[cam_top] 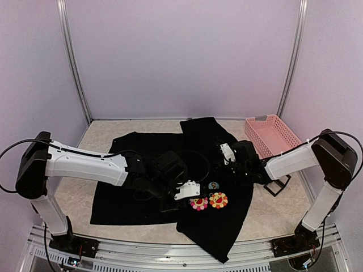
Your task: Pin the brooch onto the clothing
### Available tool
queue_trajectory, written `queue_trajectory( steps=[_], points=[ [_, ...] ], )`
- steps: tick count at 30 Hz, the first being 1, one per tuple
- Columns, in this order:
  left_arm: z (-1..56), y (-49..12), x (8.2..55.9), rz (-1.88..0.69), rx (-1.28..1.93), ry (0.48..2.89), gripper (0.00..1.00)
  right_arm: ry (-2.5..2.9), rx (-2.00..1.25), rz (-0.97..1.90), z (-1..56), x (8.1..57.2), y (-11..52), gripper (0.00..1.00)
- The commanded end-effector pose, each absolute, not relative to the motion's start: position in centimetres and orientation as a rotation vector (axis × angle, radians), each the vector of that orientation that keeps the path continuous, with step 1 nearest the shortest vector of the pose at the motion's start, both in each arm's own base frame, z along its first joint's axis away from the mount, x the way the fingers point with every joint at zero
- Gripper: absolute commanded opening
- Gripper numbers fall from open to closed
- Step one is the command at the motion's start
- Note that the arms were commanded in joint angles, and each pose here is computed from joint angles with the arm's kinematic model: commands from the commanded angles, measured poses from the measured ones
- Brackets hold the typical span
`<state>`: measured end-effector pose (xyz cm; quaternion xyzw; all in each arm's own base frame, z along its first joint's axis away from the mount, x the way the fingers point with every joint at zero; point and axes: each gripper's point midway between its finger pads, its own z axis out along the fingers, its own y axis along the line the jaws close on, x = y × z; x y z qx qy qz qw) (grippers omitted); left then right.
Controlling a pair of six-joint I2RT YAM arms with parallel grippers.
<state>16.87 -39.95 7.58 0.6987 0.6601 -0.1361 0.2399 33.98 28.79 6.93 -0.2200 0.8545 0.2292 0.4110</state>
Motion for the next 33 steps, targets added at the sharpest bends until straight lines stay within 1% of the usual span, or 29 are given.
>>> queue_trajectory(
  steps=[1, 2, 4, 6, 8, 11, 14, 17, 20, 24, 26, 29, 31, 33],
  points=[
    [8.5, -38.8, 16.0, -0.377, 1.899, 1.937, 0.27, 2.363, -0.352, 0.262, 3.9, 34.6, 22.9, 0.21],
    [8.6, -38.4, 16.3, -0.38, 1.854, 1.963, 0.26, 2.377, -0.333, 0.228, 3.7, 34.6, 22.4, 0.19],
    [10.6, -38.0, 17.8, -0.437, 1.678, 1.996, 0.25, 2.41, -0.297, 0.147, 3.0, 34.6, 21.2, 0.16],
    [12.5, -36.9, 21.1, -0.5, 1.41, 2.066, 0.25, 2.433, -0.276, 0.087, 2.3, 34.9, 20.2, 0.14],
    [12.2, -34.1, 24.8, -0.53, 1.141, 2.193, 0.23, 2.492, -0.27, 0.04, 0.7, 34.9, 19.2, 0.12],
    [8.1, -27.5, 29.8, -0.472, 0.709, 2.44, 0.22, 2.525, -0.263, -0.004, -0.5, 36.1, 18.1, 0.1],
    [3.2, -21.0, 33.0, -0.335, 0.351, 2.644, 0.22, 2.524, -0.256, -0.023, -0.7, 38.2, 17.5, 0.1],
    [0.5, -18.7, 34.6, -0.288, 0.202, 2.697, 0.22, 2.51, -0.257, -0.044, -0.5, 40.6, 16.7, 0.1],
    [-0.4, -16.2, 36.2, -0.188, 0.07, 2.686, 0.22, 2.489, -0.262, -0.097, 0.2, 43.3, 15.7, 0.1],
    [1.0, -14.3, 37.9, -0.152, -0.026, 2.612, 0.23, 2.452, -0.315, -0.159, 2.5, 45.6, 15.6, 0.11],
    [2.7, -14.2, 38.5, -0.147, -0.026, 2.554, 0.25, 2.423, -0.354, -0.163, 4.5, 45.8, 16.2, 0.11],
    [5.2, -14.0, 38.6, -0.114, -0.024, 2.501, 0.27, 2.385, -0.399, -0.179, 8.3, 43.9, 17.6, 0.11],
    [6.8, -14.7, 37.9, -0.094, 0.025, 2.472, 0.27, 2.377, -0.441, -0.161, 10.0, 41.2, 19.2, 0.1],
    [8.1, -16.8, 36.4, -0.089, 0.121, 2.452, 0.28, 2.413, -0.502, -0.078, 10.4, 37.0, 21.5, 0.07]
  ],
)
